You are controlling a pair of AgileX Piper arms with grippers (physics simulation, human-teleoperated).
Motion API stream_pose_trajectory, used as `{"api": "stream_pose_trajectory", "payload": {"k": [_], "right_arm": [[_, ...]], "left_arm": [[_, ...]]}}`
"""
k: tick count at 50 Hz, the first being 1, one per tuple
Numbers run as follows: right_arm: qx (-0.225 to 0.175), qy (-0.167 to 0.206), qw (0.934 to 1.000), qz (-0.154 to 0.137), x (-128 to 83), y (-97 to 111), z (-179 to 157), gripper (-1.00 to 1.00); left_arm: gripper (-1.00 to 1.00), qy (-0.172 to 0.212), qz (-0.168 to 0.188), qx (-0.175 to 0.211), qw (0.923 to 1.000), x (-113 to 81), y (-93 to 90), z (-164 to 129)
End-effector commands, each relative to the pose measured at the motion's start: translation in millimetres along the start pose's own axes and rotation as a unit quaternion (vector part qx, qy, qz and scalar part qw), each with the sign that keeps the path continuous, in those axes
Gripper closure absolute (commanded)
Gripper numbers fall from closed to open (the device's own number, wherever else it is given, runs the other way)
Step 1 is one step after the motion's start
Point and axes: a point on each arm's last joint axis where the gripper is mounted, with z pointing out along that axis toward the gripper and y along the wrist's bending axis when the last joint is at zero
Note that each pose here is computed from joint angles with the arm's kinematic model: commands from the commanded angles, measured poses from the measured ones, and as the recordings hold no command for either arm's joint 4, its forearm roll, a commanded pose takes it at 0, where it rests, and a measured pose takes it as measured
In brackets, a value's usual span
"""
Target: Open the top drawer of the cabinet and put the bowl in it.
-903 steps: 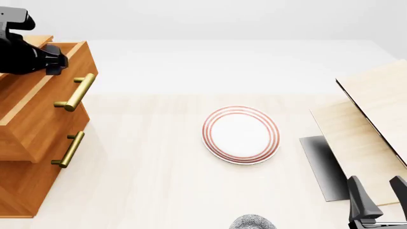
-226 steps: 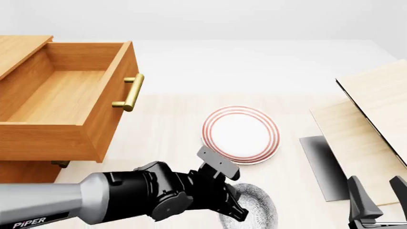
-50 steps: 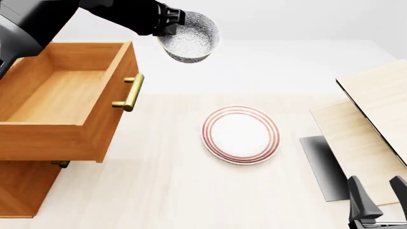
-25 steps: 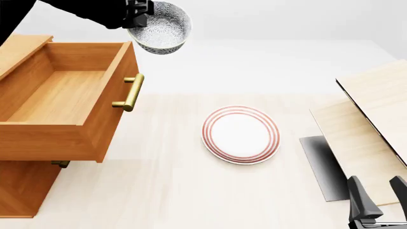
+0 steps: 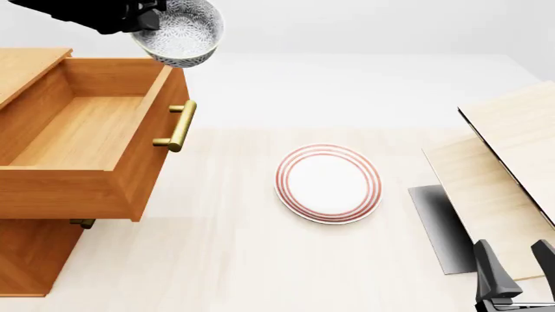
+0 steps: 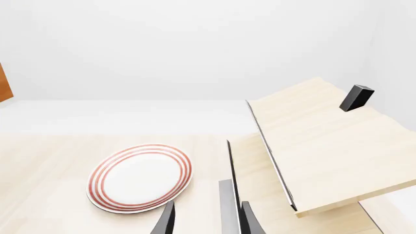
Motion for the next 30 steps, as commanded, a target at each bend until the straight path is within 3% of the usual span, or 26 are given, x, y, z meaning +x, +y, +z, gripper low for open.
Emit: {"api": "stream_pose_trajectory", "payload": {"k": [1, 30], "right_arm": [[0.0, 0.0, 1.0, 0.0, 0.2, 0.0, -0.2, -1.0], [0.0, 0.0, 1.0, 0.0, 0.2, 0.0, -0.2, -1.0]], "left_arm": [[1.0, -0.01, -0.013, -0.019, 0.9997, 2.6, 15.8, -19.2], [1.0, -0.02, -0.071, -0.069, 0.9949, 25.6, 50.6, -46.3]]}}
